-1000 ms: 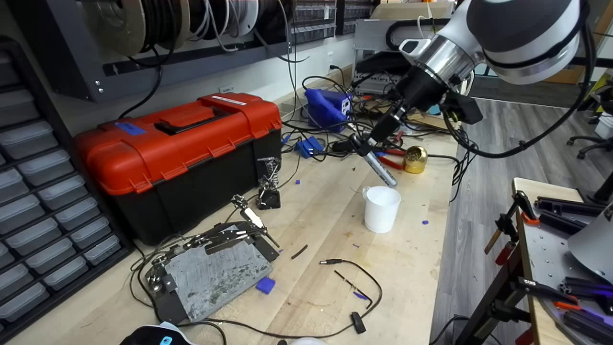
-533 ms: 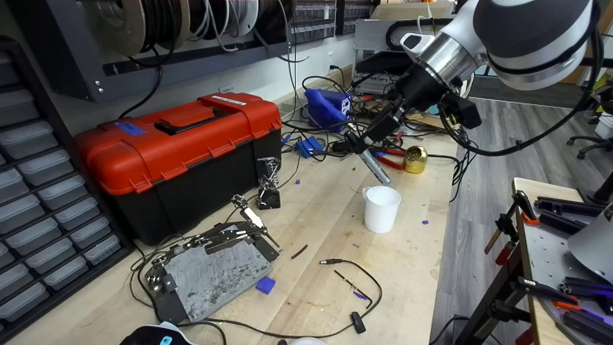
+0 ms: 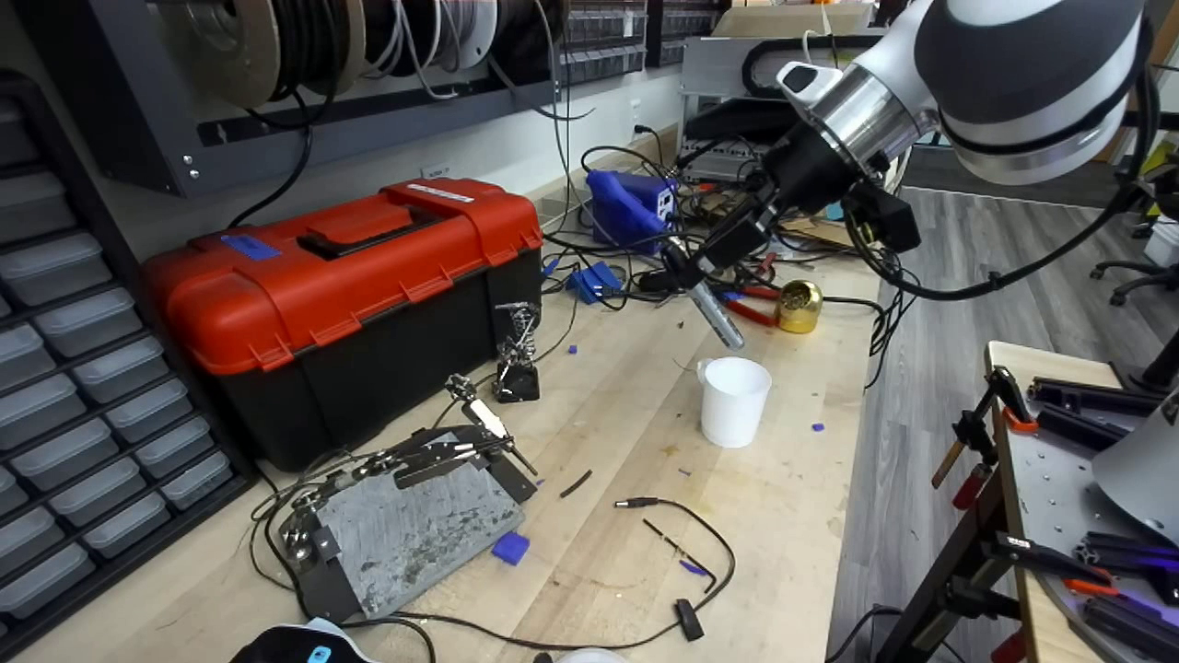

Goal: Place the black marker inside the white mug

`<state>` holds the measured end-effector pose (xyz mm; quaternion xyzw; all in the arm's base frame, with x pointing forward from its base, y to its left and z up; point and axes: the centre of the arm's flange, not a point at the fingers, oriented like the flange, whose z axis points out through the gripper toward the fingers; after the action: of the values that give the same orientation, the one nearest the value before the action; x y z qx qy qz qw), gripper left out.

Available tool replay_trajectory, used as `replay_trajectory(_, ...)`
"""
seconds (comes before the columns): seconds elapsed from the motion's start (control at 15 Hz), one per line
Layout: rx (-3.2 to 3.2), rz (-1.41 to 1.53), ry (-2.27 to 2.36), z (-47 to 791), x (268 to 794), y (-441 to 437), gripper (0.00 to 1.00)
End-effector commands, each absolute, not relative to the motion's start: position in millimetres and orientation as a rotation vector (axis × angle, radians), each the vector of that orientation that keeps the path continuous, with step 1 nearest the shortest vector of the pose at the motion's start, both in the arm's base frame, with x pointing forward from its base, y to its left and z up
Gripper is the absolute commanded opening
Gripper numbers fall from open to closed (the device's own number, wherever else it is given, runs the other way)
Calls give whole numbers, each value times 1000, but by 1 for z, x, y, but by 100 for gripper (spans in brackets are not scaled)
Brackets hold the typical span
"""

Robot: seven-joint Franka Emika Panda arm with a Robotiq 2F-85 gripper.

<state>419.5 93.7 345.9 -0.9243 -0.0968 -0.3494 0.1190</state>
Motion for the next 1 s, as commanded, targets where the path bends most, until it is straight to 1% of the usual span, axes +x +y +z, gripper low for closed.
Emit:
replay_trajectory(0.0,-2634,-1080,-282,304,415,85,6)
replay_trajectory(0.2,-2606,-1090,-292,292,411,79,6)
replay_trajectory(0.93,-2488,-1073,-274,287,424,65,6)
